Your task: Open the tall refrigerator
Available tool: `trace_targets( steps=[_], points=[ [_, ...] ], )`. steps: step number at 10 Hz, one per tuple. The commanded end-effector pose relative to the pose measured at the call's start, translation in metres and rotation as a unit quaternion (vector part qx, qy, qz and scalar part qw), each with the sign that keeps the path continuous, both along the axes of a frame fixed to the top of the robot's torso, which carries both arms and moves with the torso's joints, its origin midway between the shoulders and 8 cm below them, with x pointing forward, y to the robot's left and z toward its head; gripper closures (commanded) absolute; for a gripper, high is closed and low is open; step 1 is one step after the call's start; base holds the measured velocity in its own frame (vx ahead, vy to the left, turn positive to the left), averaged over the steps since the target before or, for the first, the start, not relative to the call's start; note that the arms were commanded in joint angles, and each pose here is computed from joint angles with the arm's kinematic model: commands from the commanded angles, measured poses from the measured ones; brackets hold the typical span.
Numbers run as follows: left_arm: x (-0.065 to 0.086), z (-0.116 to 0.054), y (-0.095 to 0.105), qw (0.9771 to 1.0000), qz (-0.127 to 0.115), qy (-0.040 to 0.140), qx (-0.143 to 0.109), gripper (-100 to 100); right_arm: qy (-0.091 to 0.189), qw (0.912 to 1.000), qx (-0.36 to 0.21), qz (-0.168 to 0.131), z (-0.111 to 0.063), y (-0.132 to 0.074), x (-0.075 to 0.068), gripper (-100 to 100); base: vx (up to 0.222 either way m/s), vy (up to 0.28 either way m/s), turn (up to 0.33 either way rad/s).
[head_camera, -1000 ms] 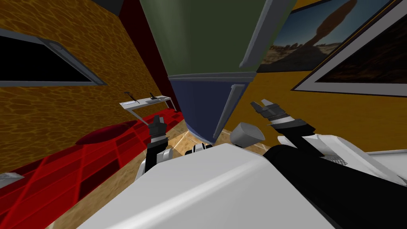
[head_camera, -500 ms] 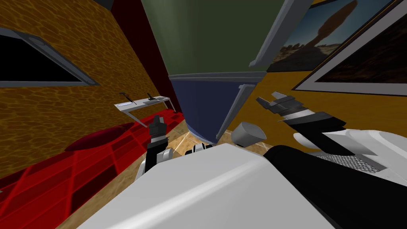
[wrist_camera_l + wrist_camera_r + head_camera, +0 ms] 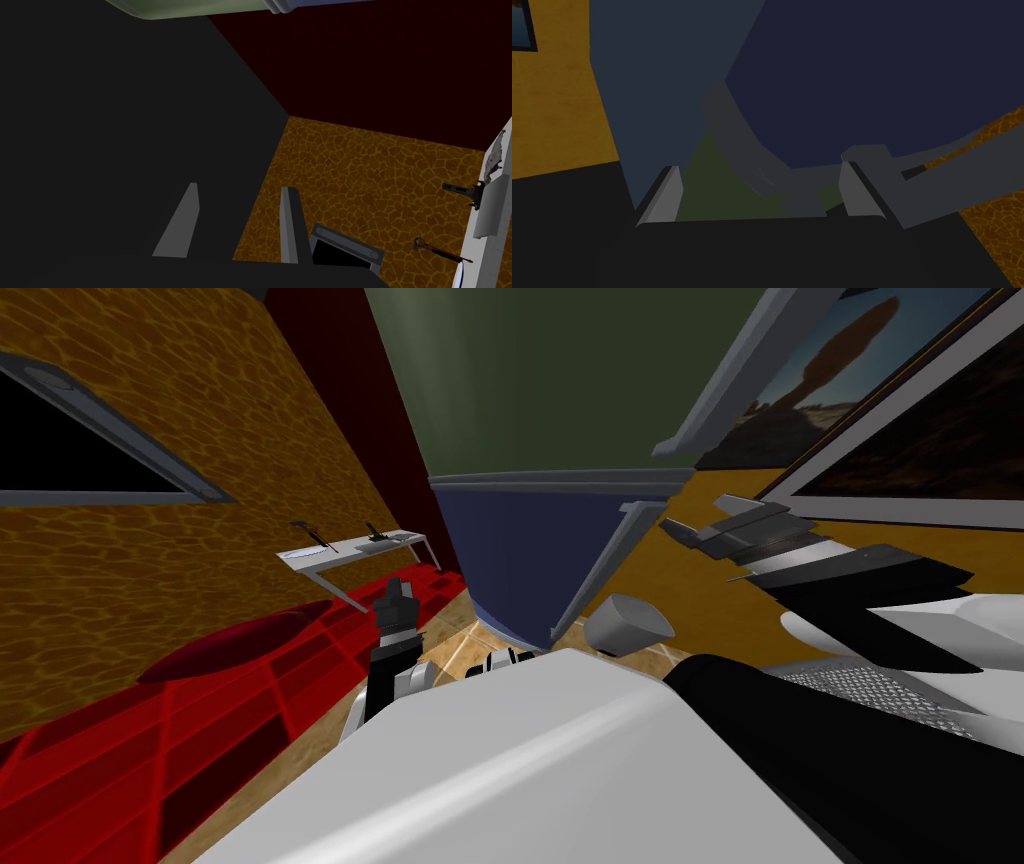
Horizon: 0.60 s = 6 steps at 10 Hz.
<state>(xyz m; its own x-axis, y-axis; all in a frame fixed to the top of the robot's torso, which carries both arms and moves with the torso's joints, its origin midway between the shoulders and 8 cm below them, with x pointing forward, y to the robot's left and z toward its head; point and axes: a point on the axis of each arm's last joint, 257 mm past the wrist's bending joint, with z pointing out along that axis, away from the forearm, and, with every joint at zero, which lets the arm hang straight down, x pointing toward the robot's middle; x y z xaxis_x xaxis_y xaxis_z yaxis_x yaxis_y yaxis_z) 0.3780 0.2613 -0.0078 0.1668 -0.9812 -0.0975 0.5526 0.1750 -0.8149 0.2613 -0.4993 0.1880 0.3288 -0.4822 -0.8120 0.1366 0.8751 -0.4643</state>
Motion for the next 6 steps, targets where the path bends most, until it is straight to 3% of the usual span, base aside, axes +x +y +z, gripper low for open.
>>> trace_targets(
  steps=[1,6],
  points=[
    [0.000,0.000,0.000,1.0000,0.000,0.000,0.000,0,-0.004,0.9992,-0.038,-0.014,0.020,0.000,-0.001,-100,0.043,0.076,-0.028],
    [0.000,0.000,0.000,1.0000,0.000,0.000,0.000,0,-0.017,0.9903,-0.132,-0.040,0.070,0.011,-0.002,-100,0.054,0.101,-0.058]
  ],
)
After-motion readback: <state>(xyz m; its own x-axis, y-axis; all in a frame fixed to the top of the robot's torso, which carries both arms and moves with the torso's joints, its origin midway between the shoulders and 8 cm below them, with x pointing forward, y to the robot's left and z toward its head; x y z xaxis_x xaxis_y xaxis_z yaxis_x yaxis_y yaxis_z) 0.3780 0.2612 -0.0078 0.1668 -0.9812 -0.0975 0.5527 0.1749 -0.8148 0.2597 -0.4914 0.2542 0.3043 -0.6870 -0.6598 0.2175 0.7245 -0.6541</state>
